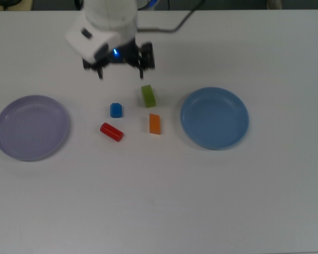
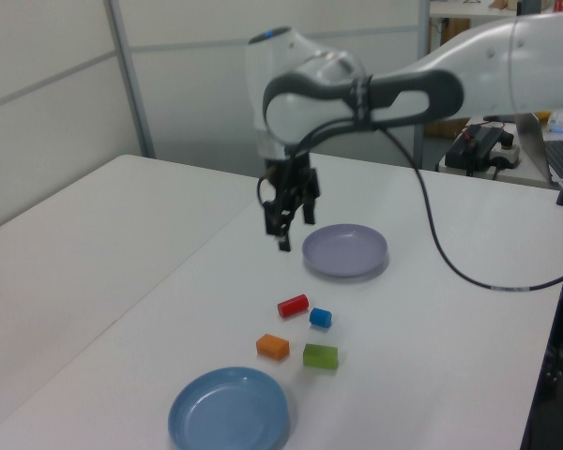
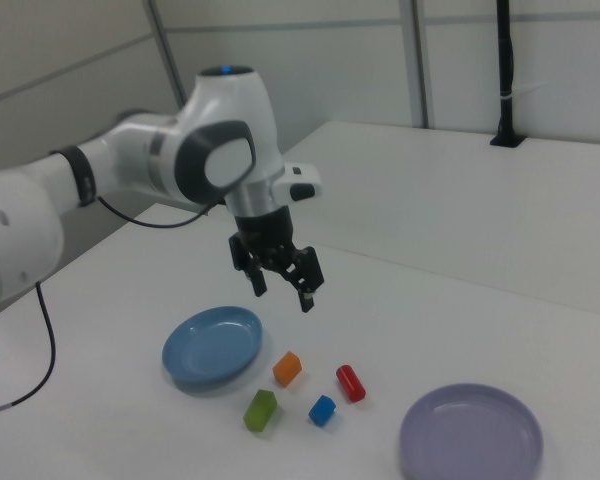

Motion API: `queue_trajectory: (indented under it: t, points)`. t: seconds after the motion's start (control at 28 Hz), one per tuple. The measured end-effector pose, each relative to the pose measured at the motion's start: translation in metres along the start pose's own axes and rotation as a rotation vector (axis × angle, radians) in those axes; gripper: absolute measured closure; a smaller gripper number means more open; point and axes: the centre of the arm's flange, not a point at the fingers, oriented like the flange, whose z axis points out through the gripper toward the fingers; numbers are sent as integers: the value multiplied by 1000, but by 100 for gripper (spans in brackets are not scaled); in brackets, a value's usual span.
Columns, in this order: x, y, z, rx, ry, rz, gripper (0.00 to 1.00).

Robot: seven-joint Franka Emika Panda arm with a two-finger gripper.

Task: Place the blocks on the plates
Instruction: 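Lower the open gripper down onto the orange block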

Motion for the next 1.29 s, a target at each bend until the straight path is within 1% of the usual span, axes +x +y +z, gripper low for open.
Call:
queue_trajectory:
  t: [0.07, 0.21, 0.39, 0.64, 0.82, 0.89, 0.96, 1.0, 1.04, 1.14, 1.21, 1.29]
  points:
    - [12, -7, 22, 1, 29, -9, 0]
    - [24, -20, 63, 3, 53, -6, 0]
    - [28, -38, 106, 5, 43, 26, 0]
    - [33, -52, 141, 7, 40, 60, 0]
    - [35, -64, 161, -9, 23, 65, 20]
    - [35, -67, 166, -12, 17, 61, 20]
    - [35, -69, 169, -15, 14, 57, 24]
    - [35, -69, 170, -20, 13, 53, 31]
    - [35, -69, 170, -25, 12, 50, 33]
    - [35, -68, 173, -55, 12, 32, 44]
    - [34, -69, 175, -74, 10, 16, 57]
    - [32, -71, 178, -86, 5, 4, 63]
